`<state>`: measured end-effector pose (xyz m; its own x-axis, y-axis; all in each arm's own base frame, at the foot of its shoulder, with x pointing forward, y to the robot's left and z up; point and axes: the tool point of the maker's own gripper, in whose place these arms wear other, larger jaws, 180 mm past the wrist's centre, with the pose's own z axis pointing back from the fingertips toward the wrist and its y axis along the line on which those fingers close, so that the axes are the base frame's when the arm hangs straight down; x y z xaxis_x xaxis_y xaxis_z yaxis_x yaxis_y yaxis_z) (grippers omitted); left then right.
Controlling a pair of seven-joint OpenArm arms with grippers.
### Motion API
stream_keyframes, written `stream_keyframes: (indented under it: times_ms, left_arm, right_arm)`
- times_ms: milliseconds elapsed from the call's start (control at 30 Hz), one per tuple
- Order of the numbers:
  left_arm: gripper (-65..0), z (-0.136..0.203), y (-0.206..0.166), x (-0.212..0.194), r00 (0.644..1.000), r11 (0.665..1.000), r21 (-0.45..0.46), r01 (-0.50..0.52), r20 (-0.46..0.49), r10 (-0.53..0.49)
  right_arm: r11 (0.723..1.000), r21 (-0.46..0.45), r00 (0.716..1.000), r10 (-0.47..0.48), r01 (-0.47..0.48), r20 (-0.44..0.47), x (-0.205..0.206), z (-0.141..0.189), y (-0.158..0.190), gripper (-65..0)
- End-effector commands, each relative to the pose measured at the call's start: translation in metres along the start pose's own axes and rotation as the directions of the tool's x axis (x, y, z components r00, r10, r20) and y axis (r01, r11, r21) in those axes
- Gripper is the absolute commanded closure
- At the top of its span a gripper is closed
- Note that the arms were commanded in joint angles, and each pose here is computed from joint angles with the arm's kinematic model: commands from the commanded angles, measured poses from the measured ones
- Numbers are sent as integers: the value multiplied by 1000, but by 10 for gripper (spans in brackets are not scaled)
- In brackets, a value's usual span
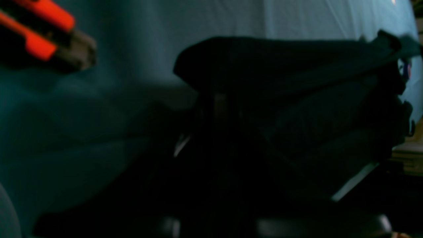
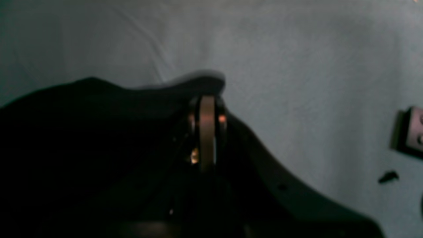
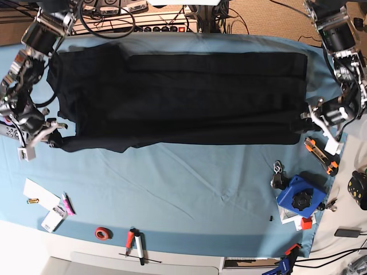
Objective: Layout the t-shirt on the table in an organized manner, then fold the t-shirt properly
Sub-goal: 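Fold the hem over toward the collar edge with both grippers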
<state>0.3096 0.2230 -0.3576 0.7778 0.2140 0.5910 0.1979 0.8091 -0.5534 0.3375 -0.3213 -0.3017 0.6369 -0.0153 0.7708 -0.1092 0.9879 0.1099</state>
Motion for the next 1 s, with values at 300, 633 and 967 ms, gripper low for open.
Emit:
stream_keyframes:
  times_ms: [300, 633, 967]
  left_arm:
    - [0, 35, -20, 5, 993, 993, 8, 117, 19, -117]
    - [0, 40, -18, -32, 994, 997, 12, 80, -72, -79]
    - [0, 44, -22, -38, 991, 995, 16, 101, -91, -100]
  right_arm:
    - [998, -9, 998, 66, -66, 0, -12, 36, 6, 0]
    - [998, 18, 996, 64, -63, -68, -40, 45, 15, 0]
    - [999, 16, 998, -45, 45, -51, -41, 77, -5, 0]
